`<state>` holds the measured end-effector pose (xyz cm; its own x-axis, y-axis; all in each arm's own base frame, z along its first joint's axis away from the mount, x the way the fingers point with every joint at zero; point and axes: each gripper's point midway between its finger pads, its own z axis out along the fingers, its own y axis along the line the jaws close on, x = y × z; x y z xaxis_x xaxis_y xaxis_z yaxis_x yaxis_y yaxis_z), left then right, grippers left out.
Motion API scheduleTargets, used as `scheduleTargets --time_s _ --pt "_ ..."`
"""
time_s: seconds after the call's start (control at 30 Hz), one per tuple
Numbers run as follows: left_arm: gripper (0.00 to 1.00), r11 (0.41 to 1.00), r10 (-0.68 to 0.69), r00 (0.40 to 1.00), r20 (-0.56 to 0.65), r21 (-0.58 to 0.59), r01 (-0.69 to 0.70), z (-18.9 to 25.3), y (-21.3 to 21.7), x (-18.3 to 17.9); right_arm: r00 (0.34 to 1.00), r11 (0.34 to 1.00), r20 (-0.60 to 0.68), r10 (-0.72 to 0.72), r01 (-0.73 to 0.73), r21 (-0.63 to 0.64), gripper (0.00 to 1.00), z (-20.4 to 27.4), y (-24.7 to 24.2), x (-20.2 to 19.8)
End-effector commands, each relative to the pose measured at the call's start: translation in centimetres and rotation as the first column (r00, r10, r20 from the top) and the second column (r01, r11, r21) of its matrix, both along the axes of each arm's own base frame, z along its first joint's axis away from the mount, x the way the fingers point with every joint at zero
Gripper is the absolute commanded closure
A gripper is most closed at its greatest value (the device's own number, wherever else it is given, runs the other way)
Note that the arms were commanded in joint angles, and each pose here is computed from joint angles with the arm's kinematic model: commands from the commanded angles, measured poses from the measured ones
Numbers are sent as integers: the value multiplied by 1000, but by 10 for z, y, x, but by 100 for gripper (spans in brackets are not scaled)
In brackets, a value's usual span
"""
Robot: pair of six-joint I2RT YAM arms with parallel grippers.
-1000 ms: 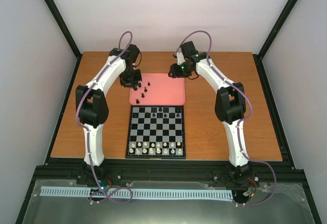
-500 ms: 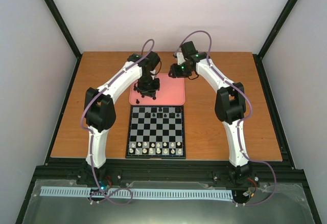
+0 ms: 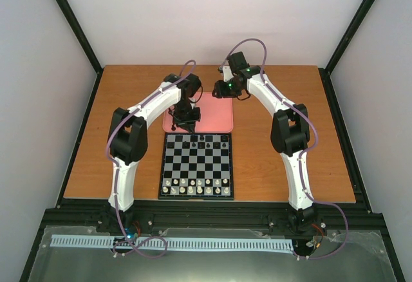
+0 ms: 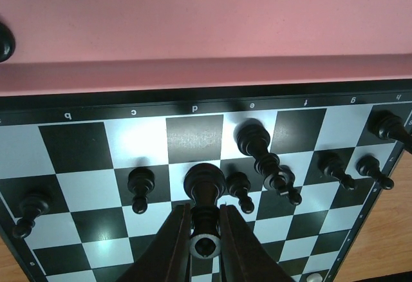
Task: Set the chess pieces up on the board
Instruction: Place the chess piece on the chessboard.
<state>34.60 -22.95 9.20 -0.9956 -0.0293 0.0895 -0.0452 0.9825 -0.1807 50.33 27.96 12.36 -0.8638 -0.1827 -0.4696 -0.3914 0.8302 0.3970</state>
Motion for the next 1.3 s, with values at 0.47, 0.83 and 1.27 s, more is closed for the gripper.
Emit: scheduleTargets --time_s 0.47,0.83,1.27 --pt "99 1000 -13 997 -75 -6 12 -29 -7 -4 1000 1000 7 -4 4 4 53 -2 -2 7" --pt "99 1000 -2 997 -71 2 2 -35 -10 3 1000 1000 1 1 -1 15 53 -2 0 6" --pt "99 1000 -13 998 -68 17 14 -35 -8 5 1000 1000 0 2 -2 16 53 -2 -1 6"
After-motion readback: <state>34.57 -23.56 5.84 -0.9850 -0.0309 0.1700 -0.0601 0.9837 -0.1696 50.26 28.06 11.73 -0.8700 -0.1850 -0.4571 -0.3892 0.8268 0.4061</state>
